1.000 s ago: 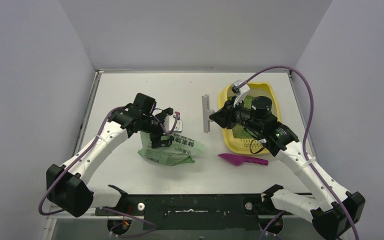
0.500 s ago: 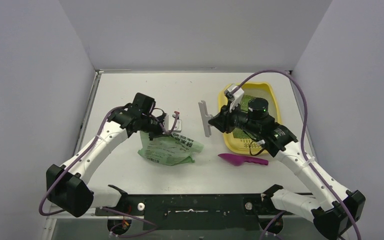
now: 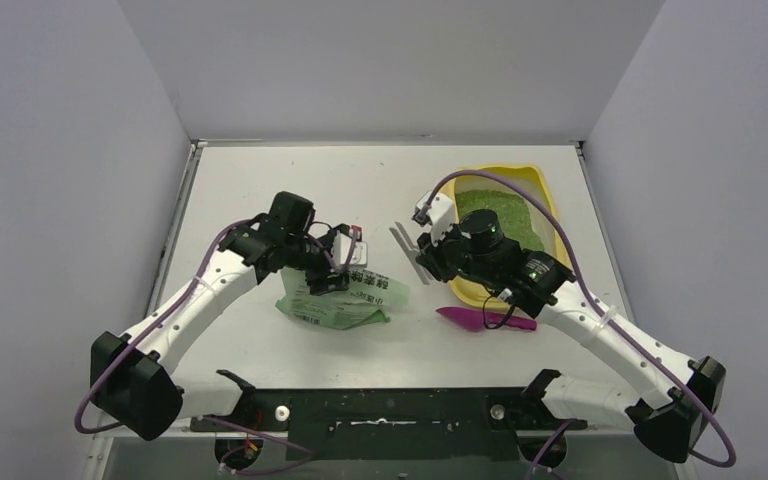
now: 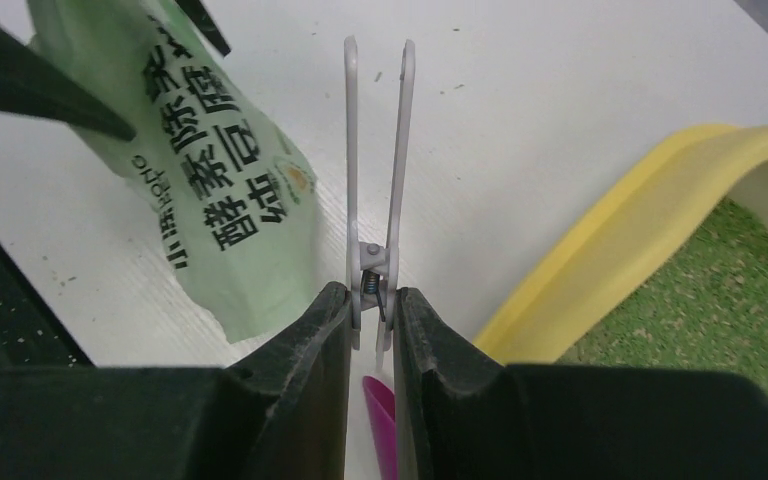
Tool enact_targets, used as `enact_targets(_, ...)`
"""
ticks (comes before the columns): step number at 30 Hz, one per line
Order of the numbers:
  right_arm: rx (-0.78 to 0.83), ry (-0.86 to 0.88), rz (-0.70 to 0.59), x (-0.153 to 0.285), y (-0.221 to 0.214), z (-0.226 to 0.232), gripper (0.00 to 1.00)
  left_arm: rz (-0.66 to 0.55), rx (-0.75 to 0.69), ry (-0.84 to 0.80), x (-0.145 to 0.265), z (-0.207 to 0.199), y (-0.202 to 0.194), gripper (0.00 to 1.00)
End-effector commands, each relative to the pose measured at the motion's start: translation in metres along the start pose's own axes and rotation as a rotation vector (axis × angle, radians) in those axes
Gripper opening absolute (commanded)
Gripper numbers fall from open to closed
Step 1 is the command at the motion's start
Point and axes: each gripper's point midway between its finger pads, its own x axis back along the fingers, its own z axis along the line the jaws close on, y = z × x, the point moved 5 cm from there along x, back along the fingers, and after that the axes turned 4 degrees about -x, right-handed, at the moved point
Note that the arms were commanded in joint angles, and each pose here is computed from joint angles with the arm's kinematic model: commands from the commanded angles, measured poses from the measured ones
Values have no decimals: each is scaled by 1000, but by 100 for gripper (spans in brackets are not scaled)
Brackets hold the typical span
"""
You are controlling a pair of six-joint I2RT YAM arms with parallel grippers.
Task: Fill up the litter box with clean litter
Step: Clamp the cat litter bag at the center of the board.
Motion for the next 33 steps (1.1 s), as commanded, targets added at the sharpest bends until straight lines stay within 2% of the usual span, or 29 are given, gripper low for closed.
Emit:
enact_targets(1,-36,-210,-135,25,20,-25,0,-42,-142,52,-13,5,22,63)
enact_targets(7,-133,-297,-225,49,14,-42,0,1,-323,96,-35,6,39,65)
enact_targets(10,-181,-333,-255,59,9,-51,0,22,-363,87,-47,5,42,64)
enact_targets(16,-211,-332,-259,65,3,-56,0,45,-347,39,-62,8,43,48)
enact_targets(18,-211,-330,-256,65,3,-55,0,43,-339,31,-63,10,47,38)
enact_targets(20,-212,-330,-255,65,2,-55,0,35,-335,33,-64,11,50,23)
enact_targets(23,-216,-328,-247,63,1,-55,0,7,-338,51,-62,12,59,14)
enact_targets(25,-220,-328,-238,61,0,-56,0,-26,-323,56,-57,12,68,0)
enact_targets(28,-220,-285,-222,56,-2,-51,0,-58,-277,39,-50,10,80,0)
enact_targets(33,-227,-263,-213,52,-3,-49,0,-43,-271,-6,-51,5,78,0)
